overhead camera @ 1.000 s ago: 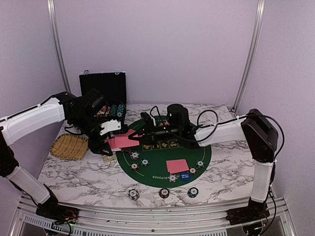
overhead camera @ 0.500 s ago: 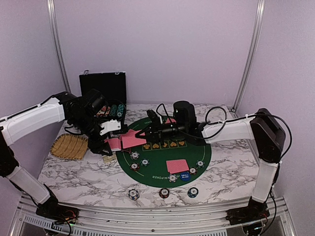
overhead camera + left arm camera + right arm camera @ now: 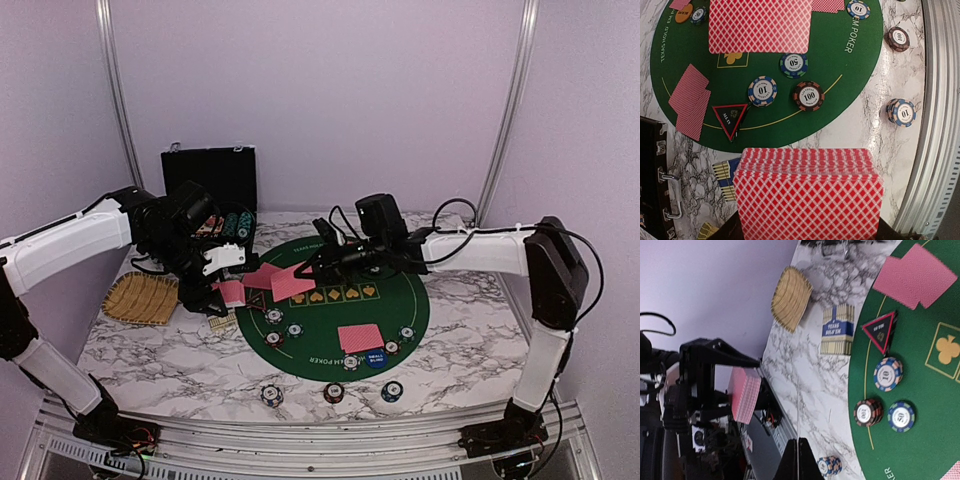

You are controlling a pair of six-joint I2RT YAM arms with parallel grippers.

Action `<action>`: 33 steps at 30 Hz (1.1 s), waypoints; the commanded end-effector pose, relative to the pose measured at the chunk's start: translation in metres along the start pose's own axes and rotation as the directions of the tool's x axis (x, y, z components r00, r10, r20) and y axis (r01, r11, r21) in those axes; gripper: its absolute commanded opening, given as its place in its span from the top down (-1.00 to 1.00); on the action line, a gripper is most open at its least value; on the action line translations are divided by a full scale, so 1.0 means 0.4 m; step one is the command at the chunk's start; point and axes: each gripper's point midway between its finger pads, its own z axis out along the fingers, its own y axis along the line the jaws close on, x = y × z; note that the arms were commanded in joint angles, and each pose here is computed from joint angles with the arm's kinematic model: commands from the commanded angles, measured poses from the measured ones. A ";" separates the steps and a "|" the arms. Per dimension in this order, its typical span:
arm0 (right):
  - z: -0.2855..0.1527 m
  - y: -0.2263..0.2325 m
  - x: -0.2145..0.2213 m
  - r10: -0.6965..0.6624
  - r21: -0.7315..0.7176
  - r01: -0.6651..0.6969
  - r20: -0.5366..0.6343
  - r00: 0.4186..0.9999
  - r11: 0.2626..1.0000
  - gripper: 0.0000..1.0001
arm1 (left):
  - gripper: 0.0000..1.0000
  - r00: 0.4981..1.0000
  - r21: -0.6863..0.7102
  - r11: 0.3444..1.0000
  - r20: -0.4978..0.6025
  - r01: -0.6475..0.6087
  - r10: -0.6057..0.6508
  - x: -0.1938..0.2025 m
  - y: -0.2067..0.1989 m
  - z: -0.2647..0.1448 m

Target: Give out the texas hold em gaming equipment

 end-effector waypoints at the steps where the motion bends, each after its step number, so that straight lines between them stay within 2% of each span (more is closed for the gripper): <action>1: -0.031 -0.055 -0.039 -0.171 0.255 0.172 -0.024 0.985 0.952 1.00 | 0.76 1.000 -0.008 1.000 0.005 -0.007 0.007 0.009 -0.007 -0.015; 5: -0.049 -0.107 -0.081 -0.257 0.425 0.257 -0.058 0.965 0.868 1.00 | 0.76 1.000 -0.009 1.000 0.004 -0.008 0.008 0.010 -0.007 -0.016; 11: -0.055 -0.158 -0.142 -0.395 0.624 0.390 -0.139 0.908 0.677 1.00 | 0.76 1.000 -0.009 1.000 0.001 -0.004 0.005 0.015 -0.010 -0.015; 13: -0.060 -0.183 -0.159 -0.438 0.702 0.430 -0.185 0.880 0.567 1.00 | 0.76 1.000 -0.012 1.000 -0.002 -0.003 0.003 0.017 -0.010 -0.016; 14: -0.074 -0.203 -0.175 -0.460 0.761 0.438 -0.208 0.863 0.479 1.00 | 0.76 1.000 -0.012 1.000 -0.001 -0.003 0.003 0.017 -0.010 -0.017; 18: -0.081 -0.223 -0.189 -0.532 0.836 0.506 -0.335 0.778 0.213 1.00 | 0.76 1.000 -0.014 1.000 -0.004 -0.005 0.005 0.018 -0.010 -0.018; 22: -0.062 -0.220 -0.189 -0.583 0.827 0.561 -0.437 0.685 0.040 1.00 | 0.76 1.000 -0.009 1.000 -0.001 -0.004 0.004 0.016 -0.010 -0.018; 28: 0.001 -0.216 -0.163 -0.641 0.769 0.617 -0.559 0.526 -0.164 1.00 | 0.77 1.000 -0.004 1.000 0.001 -0.003 0.003 0.014 -0.012 -0.017; 30: 0.019 -0.221 -0.161 -0.640 0.737 0.626 -0.613 0.463 -0.254 1.00 | 0.77 1.000 -0.006 1.000 0.001 -0.004 0.004 0.015 -0.012 -0.018; 33: 0.044 -0.262 -0.159 -0.598 0.681 0.635 -0.694 0.400 -0.365 1.00 | 0.76 1.000 -0.008 1.000 0.001 -0.007 0.007 0.014 -0.011 -0.020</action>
